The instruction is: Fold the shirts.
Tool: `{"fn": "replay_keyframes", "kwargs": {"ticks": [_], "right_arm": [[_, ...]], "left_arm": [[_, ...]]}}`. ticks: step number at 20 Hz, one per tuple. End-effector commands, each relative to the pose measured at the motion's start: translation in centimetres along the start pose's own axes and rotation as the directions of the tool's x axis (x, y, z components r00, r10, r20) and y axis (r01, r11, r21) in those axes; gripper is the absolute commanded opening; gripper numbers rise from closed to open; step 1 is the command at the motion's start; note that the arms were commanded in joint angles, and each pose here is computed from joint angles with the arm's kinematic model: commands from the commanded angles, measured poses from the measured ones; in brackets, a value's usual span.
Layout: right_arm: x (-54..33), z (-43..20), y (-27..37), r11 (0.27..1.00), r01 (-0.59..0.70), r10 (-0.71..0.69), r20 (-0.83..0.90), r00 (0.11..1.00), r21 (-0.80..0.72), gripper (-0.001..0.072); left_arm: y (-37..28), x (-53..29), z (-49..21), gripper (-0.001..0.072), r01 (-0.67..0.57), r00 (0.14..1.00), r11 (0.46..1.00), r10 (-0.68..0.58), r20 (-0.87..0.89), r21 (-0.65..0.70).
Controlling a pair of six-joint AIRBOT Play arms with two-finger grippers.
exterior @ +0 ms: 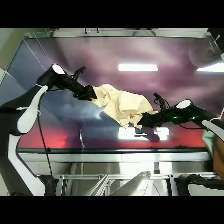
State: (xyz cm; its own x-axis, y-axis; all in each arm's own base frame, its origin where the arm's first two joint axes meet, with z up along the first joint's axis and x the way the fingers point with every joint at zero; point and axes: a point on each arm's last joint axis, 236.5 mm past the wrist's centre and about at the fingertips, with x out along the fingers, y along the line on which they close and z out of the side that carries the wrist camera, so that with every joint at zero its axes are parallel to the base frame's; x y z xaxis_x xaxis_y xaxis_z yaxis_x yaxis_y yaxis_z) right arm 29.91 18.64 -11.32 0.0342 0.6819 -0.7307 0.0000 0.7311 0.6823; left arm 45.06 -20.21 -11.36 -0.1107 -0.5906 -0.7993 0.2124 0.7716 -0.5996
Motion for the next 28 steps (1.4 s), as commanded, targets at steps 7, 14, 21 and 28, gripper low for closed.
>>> {"fn": "replay_keyframes", "kwargs": {"ticks": [7, 14, 21, 28], "right_arm": [[-5.7, 2.3, 7.0, 0.972, -0.117, 0.134, 0.071, 0.989, -0.203, 0.0025], [-29.0, 5.9, 12.2, 0.953, 0.070, 0.135, 0.621, 0.772, -0.295, 0.0025], [-37.9, -1.5, 17.3, 0.894, 0.328, 0.102, 0.852, 0.513, -0.305, 0.0025], [-38.6, 0.7, 14.8, 0.922, 0.313, 0.064, 0.887, 0.457, -0.228, 0.0025]], "left_arm": [[-8.9, -7.6, 4.5, 0.0009, 0.216, 0.969, 0.966, -0.230, 0.092, 0.145], [-21.0, -28.4, 0.0, 0.0012, 0.510, 0.689, 0.713, -0.673, 0.268, 0.481], [-23.1, -32.4, -11.2, 0.0013, 0.452, 0.702, 0.707, -0.658, 0.272, 0.543], [-18.2, -34.2, -13.8, 0.0016, 0.298, 0.623, 0.824, -0.550, 0.556, 0.482]]}}
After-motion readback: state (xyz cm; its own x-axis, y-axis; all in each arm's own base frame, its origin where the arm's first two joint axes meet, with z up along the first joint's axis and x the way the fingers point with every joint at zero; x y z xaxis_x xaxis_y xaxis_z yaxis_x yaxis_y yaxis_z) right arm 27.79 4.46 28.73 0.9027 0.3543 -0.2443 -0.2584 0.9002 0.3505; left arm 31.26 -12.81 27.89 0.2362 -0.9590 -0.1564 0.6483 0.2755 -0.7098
